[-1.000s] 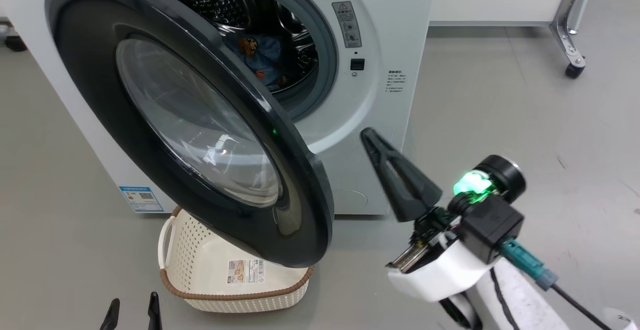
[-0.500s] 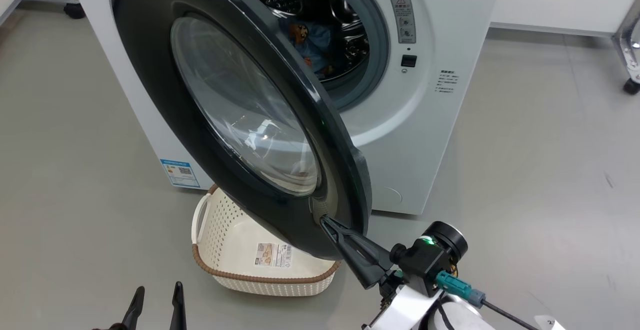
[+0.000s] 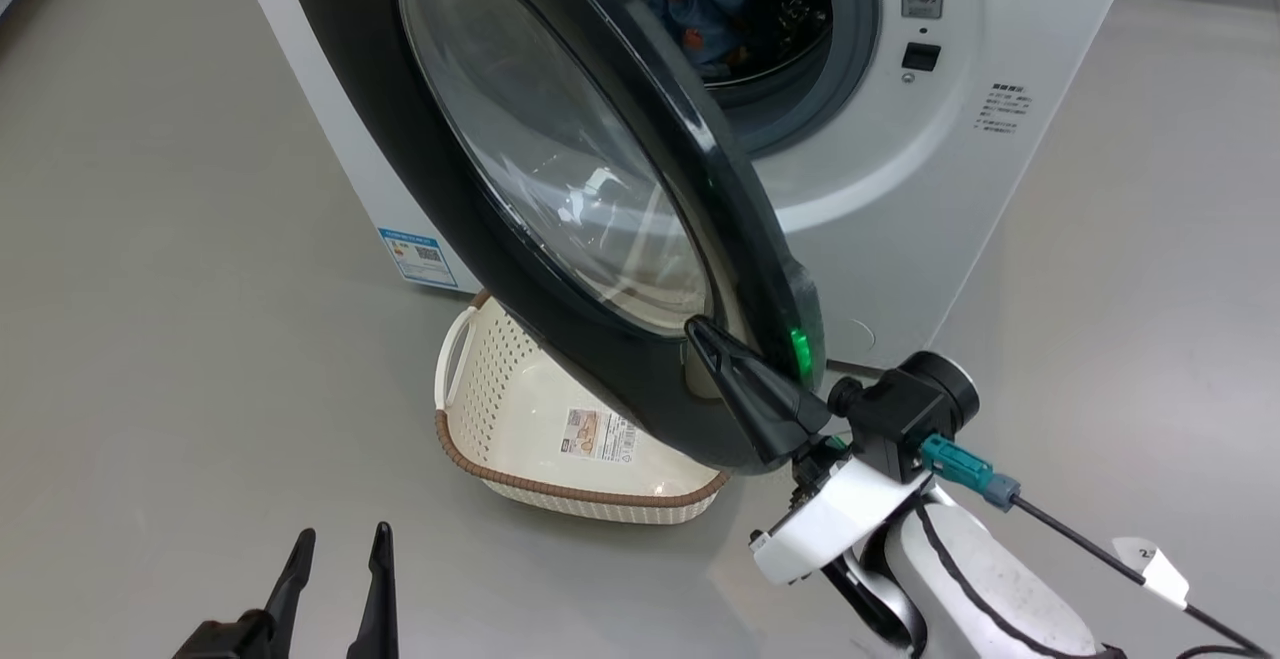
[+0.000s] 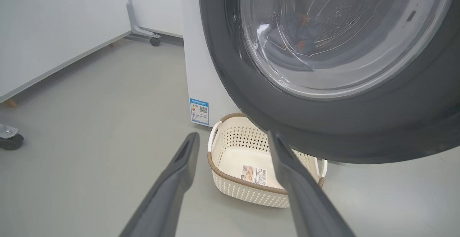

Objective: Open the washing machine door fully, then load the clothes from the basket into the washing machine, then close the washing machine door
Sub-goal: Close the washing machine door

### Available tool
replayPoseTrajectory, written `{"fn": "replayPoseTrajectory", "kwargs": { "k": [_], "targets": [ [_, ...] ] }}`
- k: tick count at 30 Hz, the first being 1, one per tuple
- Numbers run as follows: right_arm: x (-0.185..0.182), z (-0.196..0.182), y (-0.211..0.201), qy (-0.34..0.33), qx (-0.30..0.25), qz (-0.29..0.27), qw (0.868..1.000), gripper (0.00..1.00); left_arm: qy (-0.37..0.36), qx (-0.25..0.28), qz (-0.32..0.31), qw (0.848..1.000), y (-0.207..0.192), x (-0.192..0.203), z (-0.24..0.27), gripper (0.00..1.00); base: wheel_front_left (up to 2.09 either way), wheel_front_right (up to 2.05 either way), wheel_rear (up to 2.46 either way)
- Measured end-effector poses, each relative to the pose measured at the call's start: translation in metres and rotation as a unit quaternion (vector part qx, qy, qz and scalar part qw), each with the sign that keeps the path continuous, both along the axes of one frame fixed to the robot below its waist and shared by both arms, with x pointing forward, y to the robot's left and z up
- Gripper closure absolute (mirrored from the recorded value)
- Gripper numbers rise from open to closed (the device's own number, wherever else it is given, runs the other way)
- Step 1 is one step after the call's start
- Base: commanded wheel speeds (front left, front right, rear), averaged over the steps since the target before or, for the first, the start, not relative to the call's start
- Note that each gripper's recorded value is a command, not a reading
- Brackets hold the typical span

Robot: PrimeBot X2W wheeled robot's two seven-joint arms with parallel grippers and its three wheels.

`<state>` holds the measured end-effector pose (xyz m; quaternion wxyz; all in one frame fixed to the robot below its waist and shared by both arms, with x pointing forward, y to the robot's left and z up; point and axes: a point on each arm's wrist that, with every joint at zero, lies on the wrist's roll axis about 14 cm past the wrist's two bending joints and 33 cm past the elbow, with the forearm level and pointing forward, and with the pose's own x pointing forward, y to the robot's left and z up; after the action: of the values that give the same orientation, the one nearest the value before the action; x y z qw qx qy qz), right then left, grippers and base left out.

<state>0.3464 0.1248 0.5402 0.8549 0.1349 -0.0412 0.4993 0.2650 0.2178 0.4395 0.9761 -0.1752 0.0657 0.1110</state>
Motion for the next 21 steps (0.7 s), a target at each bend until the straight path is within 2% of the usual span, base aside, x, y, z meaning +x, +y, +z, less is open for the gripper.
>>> {"fn": "replayPoseTrajectory", "kwargs": {
  "k": [8,21],
  "targets": [
    [0.033,0.001,0.0,-0.005,0.008,-0.011,1.0,1.0,0.011,0.001,0.011,1.0,0.005,0.011,-0.004,0.0,0.0,0.0,0.0],
    [0.087,-0.001,-0.017,-0.028,0.004,-0.046,0.999,1.0,0.023,-0.003,-0.018,1.0,-0.007,0.034,-0.012,0.0,0.0,0.0,0.0]
  ]
}}
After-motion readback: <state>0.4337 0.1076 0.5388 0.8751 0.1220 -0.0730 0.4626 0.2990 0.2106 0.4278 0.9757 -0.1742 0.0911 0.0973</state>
